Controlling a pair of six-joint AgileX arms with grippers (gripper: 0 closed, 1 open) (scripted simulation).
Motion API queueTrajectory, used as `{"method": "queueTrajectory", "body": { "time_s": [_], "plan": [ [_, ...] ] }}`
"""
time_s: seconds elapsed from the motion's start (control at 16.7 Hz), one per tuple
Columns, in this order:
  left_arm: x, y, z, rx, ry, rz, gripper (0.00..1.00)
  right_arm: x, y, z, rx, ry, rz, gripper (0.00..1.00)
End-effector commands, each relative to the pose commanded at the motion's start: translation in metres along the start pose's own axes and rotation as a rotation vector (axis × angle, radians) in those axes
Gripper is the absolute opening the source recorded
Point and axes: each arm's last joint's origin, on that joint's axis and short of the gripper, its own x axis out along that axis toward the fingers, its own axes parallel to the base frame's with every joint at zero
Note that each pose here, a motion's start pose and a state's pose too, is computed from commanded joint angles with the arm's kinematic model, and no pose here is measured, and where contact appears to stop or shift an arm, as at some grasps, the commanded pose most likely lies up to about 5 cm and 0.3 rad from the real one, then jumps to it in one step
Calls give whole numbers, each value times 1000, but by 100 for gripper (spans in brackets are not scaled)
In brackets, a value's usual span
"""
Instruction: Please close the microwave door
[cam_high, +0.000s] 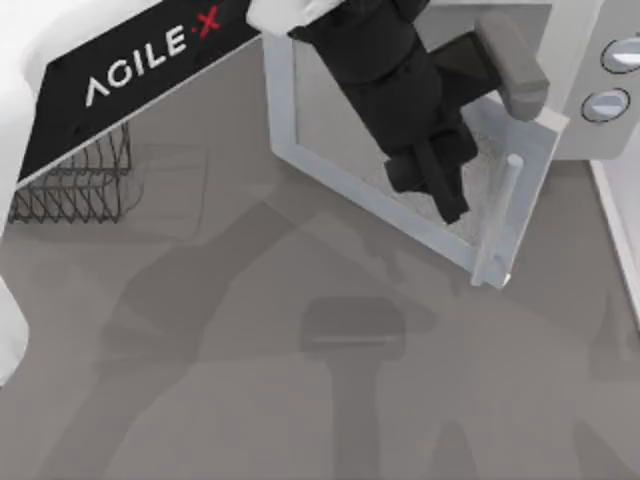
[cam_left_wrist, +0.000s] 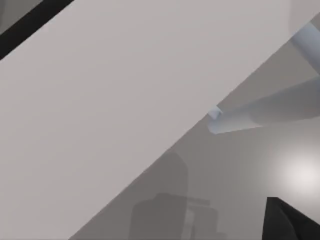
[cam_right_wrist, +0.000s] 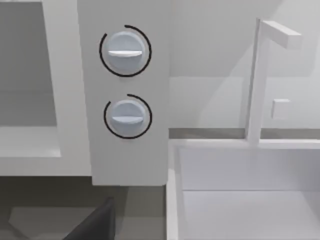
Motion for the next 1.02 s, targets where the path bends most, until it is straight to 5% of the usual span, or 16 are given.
{"method": "queueTrajectory", "body": {
  "time_s": [0.18,0.6,1.02],
  "plan": [
    [12,0,3,-14,26,-20,0,0,0,0,0,0,0,100],
    [-16,3,14,8,-61,78,0,0,0,0,0,0,0,100],
    [16,-4,16,-9,18,-13,0,0,0,0,0,0,0,100]
  ]
}}
